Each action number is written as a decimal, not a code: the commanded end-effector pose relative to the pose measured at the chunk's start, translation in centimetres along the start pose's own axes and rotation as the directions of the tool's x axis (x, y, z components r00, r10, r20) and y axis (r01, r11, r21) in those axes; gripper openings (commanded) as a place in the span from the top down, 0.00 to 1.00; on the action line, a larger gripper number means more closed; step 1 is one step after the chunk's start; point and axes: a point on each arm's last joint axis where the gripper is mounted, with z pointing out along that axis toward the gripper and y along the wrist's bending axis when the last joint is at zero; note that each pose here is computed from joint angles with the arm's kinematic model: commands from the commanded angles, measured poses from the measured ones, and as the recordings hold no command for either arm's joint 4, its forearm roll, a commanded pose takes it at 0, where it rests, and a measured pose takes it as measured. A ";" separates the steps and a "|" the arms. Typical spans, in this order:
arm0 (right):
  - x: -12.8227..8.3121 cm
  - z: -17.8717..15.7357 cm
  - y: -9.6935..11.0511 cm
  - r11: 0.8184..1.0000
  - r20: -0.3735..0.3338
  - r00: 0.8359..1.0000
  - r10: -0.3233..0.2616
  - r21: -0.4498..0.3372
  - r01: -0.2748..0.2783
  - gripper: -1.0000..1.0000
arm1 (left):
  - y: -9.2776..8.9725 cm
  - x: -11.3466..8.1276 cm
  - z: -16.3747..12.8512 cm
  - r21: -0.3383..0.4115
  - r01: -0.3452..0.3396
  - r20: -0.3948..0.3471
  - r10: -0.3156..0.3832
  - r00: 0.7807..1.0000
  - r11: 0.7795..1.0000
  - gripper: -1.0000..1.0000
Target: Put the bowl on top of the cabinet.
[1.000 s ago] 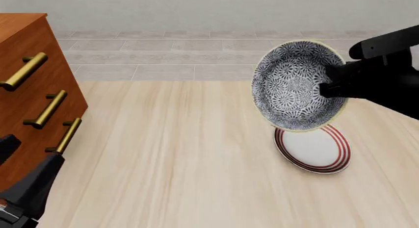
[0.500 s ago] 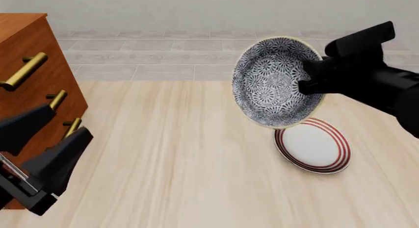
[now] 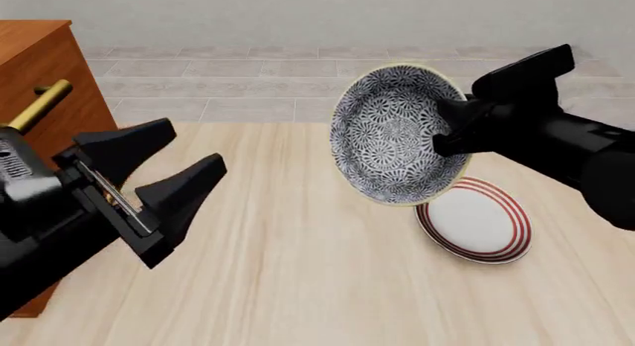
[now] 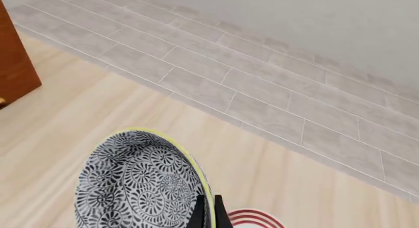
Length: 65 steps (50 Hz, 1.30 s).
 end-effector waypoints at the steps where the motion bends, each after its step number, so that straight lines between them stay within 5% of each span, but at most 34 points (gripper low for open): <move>1: 0.1 0.5 0.4 0.999 0.020 0.999 0.030 -0.013 -0.029 1.00 | -1.1 -0.4 2.4 0.059 0.021 -0.016 -0.020 1.000 0.998 0.00; 23: -0.3 -0.5 1.0 0.999 0.037 0.999 0.024 -0.034 -0.023 1.00 | -1.1 -0.8 5.1 0.054 0.012 -0.015 -0.011 1.000 0.998 0.00; 65: -0.1 -0.8 2.3 0.996 0.030 0.999 0.019 -0.086 -0.017 1.00 | -1.3 2.3 11.9 0.043 0.043 -0.097 -0.039 0.995 0.998 0.00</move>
